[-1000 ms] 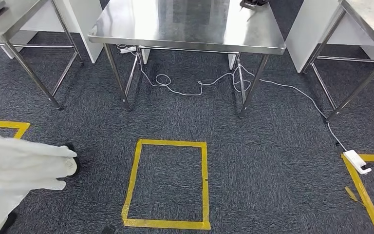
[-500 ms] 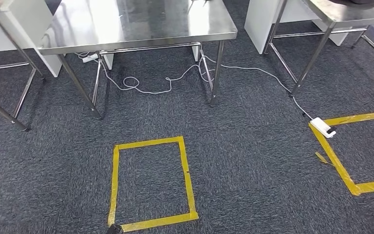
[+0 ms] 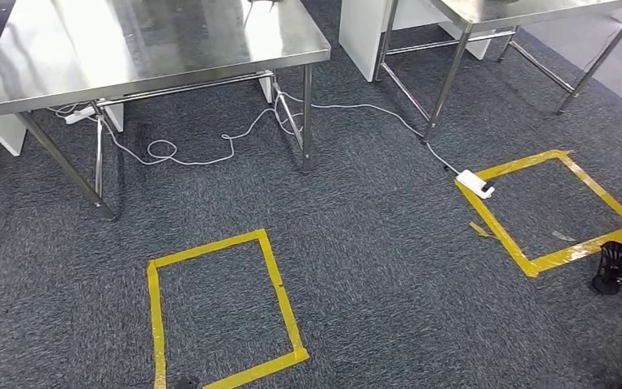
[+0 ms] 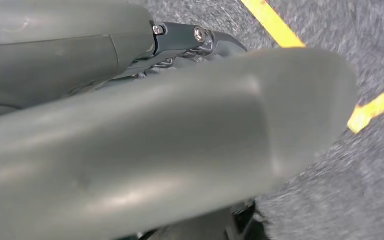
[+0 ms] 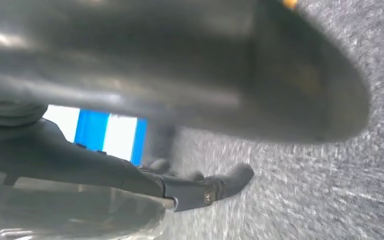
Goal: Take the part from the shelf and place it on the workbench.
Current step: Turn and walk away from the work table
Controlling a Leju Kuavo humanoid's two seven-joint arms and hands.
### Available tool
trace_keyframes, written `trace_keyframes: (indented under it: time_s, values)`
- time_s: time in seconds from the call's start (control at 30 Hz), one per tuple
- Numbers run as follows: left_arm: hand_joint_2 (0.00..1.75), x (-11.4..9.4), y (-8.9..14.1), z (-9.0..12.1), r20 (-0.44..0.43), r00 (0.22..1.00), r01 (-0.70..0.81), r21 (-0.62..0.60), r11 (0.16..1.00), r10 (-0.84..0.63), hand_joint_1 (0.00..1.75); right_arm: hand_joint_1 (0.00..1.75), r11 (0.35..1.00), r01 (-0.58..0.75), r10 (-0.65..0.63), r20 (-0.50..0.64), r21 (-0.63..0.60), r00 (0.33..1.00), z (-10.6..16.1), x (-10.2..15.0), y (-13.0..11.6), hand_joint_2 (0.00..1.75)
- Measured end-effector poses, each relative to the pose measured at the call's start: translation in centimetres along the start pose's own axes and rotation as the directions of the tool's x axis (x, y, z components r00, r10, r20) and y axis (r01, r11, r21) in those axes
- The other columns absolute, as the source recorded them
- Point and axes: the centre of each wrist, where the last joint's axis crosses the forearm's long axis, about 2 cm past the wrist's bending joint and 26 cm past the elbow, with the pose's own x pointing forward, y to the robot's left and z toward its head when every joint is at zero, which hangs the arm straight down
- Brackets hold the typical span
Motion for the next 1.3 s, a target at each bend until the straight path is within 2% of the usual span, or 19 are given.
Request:
trace_keyframes:
  time_s: [0.33,0.6,0.73,1.1,1.3]
  values:
    - [0.00,-0.2,-0.1,0.1,-0.019,1.000,0.002,0.009,1.000,-0.002,0.00,0.00,1.000,0.004,-0.004,0.006,0.005,1.000,0.0,-0.3,0.6,0.00]
    - [0.00,-0.9,-0.2,0.4,-0.122,0.992,0.012,0.024,1.000,-0.009,0.00,0.00,1.000,0.011,-0.011,0.001,0.014,1.000,0.1,-0.5,1.4,0.00]
    - [0.00,-1.3,-0.2,0.5,-0.219,0.975,0.035,0.012,0.999,-0.031,0.00,0.00,1.000,-0.005,0.005,-0.013,0.029,1.000,0.1,-0.5,1.7,0.00]
    - [0.00,-2.0,-0.1,0.8,-0.387,0.921,0.048,-0.009,0.999,-0.048,0.00,0.00,0.998,0.008,-0.007,-0.020,0.056,1.000,0.3,-0.4,2.7,0.00]
    - [0.00,-1.9,0.1,0.8,-0.433,0.901,0.030,-0.010,1.000,-0.031,0.00,0.00,0.996,0.005,-0.001,-0.043,0.084,0.999,0.3,-0.5,2.9,0.00]
